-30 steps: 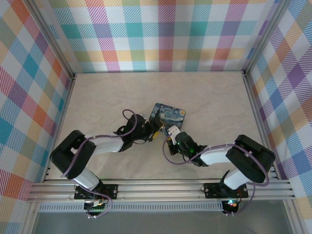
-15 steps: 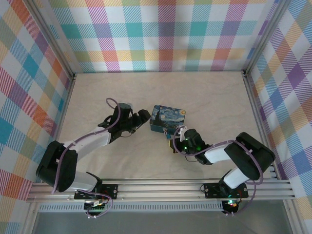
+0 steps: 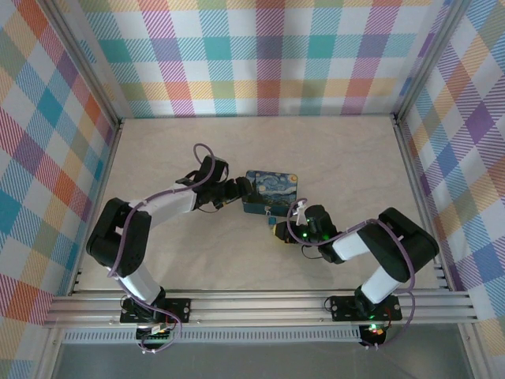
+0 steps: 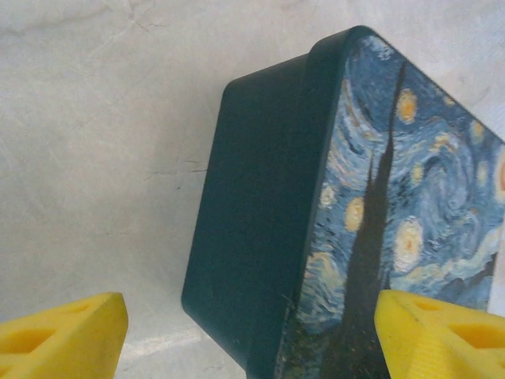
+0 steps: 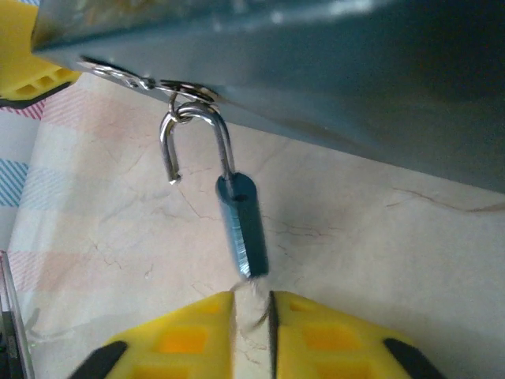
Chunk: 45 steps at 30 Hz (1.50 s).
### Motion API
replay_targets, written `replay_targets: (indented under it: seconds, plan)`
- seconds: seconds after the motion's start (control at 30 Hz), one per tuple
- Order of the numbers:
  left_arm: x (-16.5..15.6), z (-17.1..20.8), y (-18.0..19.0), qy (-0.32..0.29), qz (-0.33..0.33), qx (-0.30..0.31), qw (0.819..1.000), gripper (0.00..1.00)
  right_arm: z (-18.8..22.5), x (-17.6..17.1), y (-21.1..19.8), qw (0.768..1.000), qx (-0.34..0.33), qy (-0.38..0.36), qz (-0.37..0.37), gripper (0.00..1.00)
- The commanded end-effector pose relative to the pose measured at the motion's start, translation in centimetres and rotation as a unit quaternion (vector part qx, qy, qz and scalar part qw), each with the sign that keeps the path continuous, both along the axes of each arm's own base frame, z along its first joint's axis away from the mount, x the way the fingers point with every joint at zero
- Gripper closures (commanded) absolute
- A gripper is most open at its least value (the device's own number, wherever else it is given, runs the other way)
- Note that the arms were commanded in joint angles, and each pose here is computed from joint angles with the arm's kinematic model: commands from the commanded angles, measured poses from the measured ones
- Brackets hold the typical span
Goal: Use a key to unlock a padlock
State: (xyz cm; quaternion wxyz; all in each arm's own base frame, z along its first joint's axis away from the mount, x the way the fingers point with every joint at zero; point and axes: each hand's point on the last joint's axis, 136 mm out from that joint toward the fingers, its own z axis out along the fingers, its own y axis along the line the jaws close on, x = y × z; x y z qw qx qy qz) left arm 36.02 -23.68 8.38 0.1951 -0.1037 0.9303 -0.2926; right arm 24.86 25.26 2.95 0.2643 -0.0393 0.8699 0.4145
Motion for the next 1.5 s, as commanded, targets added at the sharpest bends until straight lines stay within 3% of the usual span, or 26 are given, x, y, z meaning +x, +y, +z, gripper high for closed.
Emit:
replay_targets:
  seconds: [0.0,0.2,0.37,0.83,1.1,1.47]
  plan:
    - [-0.1,-0.7,0.1,0.012,-0.021,0.016,1.000,0.19,-0.6,-0.6,-1.3,1.000,-0.019,0.014,-0.005,0.74]
    - [-1.1,-3.0,0.6,0.040,-0.023,0.031,0.998,0.26,2.0,-0.3,-1.4,1.000,0.004,-0.015,0.011,0.60]
    - [-2.4,-4.1,1.1,0.055,-0.018,0.032,0.998,0.29,4.3,0.7,-0.5,0.999,0.025,-0.037,0.032,0.54]
    - [-7.5,-6.4,1.1,0.088,-0.009,0.025,0.996,0.30,7.0,7.4,-1.2,0.994,0.059,-0.083,0.042,0.40]
    - [-6.3,-3.3,0.3,0.056,-0.005,0.006,0.998,0.27,5.8,4.9,-1.7,0.994,0.070,-0.068,0.051,0.37]
    - [-4.1,4.7,-0.3,-0.028,-0.011,-0.011,0.999,0.23,4.8,4.0,-0.3,0.991,0.111,-0.048,0.064,0.30]
